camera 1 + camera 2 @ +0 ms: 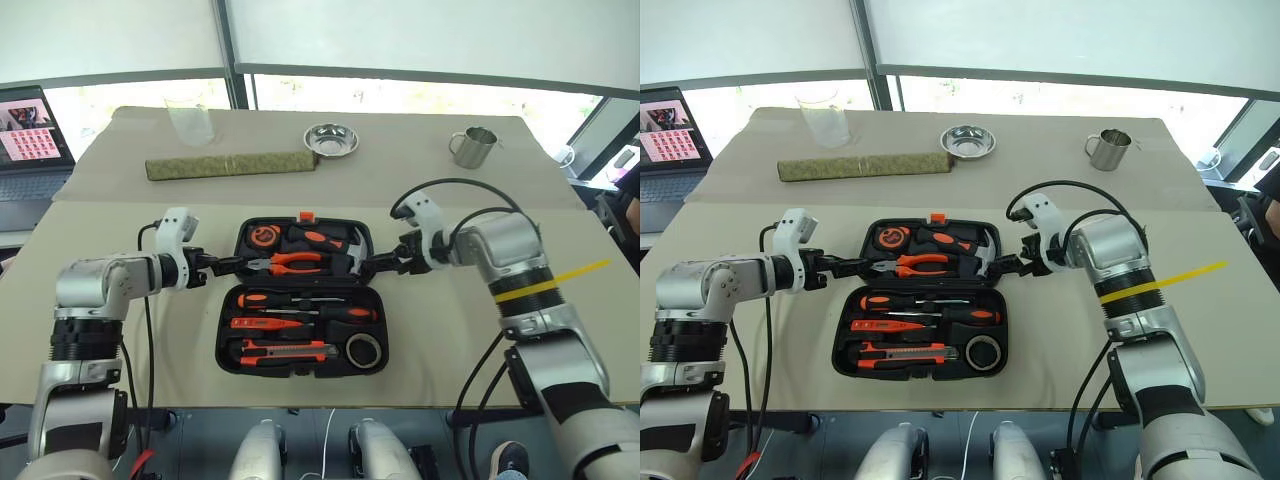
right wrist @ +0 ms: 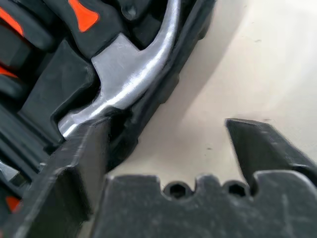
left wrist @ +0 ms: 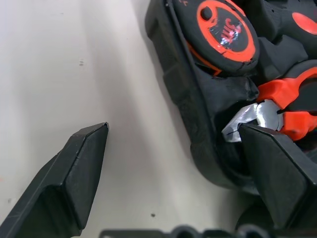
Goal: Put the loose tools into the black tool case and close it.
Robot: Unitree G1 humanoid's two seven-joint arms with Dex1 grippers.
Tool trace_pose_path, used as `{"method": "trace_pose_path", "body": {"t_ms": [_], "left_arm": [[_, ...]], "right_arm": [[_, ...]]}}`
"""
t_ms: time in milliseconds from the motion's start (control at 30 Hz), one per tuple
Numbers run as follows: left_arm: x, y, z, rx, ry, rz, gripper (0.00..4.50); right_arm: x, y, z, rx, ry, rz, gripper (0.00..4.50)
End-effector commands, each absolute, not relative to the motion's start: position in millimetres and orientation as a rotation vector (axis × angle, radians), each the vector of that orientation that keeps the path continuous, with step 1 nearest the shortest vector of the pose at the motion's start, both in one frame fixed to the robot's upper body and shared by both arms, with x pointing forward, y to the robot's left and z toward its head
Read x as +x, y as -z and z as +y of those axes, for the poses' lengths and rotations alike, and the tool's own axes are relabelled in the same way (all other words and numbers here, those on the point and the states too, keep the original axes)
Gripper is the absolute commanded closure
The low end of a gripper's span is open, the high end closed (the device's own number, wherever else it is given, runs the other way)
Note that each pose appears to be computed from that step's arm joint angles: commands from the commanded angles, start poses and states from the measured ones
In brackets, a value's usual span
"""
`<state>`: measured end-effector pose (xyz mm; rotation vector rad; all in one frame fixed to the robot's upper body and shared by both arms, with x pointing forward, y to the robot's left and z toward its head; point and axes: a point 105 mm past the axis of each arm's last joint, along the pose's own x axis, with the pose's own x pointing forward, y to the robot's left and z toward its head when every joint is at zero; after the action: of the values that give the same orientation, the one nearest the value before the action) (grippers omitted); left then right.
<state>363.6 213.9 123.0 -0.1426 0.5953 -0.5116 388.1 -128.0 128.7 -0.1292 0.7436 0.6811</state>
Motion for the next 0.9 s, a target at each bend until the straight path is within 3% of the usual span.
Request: {"method": "trace_pose_path", "body": {"t_ms": [33,67,167,300,500,633,733,900], "left_arm": [[371,-128,211,-0.141,0.502,0.565,0.00],[372,-126,211,-0.143,0.489,0.573,0.00],[374,-124,212,-0.138,0.477,0.579,0.75],[374,-124,212,-0.162,0.474,0.577,2.36],[374,-122,211,-0.204,0.462,0.552,4.44],[374,-133,209,-0.246,0.478,0.428,4.49],[370,-163,220,-0.169,0.498,0.158,4.49],[354,-188,233,-0.006,0.489,-0.091,4.49]], "right_arm": [[390,-127,-138,-0.149,-0.633,0.753,1.71],[389,-126,-137,-0.144,-0.634,0.761,2.09],[389,-124,-135,-0.133,-0.634,0.765,3.11],[389,-123,-133,-0.121,-0.633,0.763,4.48],[393,-130,-124,-0.077,-0.656,0.688,4.50],[394,-157,-108,-0.083,-0.778,0.469,4.50],[386,-188,-102,-0.143,-0.884,0.213,4.50],[370,-212,-103,-0.374,-0.892,-0.141,4.50]]}}
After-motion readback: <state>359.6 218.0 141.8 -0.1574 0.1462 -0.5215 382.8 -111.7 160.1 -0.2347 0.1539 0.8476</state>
